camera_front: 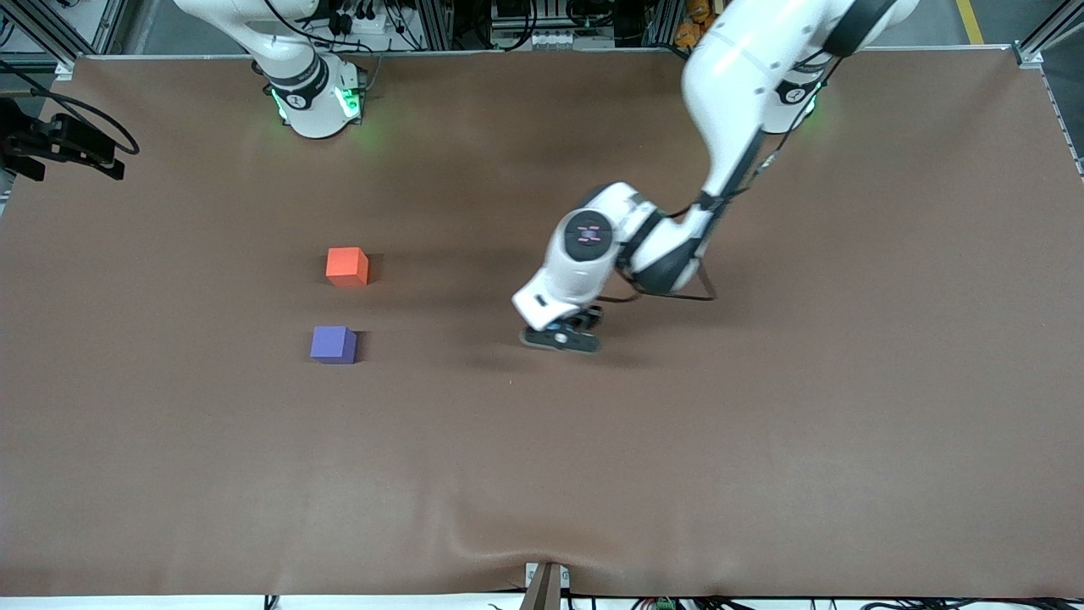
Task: Place blue block between orange and purple blocks
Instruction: 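Carry the blue block with the left gripper toward the table middle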
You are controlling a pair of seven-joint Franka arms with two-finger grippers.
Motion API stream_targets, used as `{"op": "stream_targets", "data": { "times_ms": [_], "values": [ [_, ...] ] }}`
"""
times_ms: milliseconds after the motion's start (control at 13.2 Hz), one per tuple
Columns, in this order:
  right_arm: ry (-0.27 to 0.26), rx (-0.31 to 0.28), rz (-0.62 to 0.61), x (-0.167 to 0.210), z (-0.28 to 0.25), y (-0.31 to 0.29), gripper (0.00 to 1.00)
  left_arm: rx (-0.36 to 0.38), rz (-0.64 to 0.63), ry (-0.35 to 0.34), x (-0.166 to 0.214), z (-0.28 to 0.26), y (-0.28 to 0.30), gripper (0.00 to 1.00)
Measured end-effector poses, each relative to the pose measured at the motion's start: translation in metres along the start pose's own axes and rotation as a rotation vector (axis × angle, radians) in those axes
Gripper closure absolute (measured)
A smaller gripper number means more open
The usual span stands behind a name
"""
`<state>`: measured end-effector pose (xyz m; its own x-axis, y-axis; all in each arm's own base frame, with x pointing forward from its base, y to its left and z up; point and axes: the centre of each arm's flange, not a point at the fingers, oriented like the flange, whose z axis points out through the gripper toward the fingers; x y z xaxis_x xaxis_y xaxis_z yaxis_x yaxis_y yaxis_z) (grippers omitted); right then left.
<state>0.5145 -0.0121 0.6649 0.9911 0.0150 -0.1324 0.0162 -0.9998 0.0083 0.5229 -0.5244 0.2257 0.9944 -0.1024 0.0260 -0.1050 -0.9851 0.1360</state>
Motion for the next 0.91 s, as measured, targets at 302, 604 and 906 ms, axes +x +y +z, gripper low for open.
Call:
{"op": "stream_targets", "data": {
  "times_ms": [302, 604, 906],
  "values": [
    [0.001, -0.001, -0.007, 0.005, 0.003, -0.004, 0.0, -0.002, -0.068, -0.019, -0.015, 0.024, 0.031, 0.42],
    [0.002, -0.005, -0.039, 0.019, 0.013, -0.02, 0.0, 0.063, -0.127, -0.078, -0.014, 0.005, 0.029, 0.02],
    [-0.009, -0.003, -0.059, 0.087, 0.081, -0.029, 0.0, 0.107, -0.182, -0.049, 0.012, -0.154, 0.001, 0.0]
  ]
}}
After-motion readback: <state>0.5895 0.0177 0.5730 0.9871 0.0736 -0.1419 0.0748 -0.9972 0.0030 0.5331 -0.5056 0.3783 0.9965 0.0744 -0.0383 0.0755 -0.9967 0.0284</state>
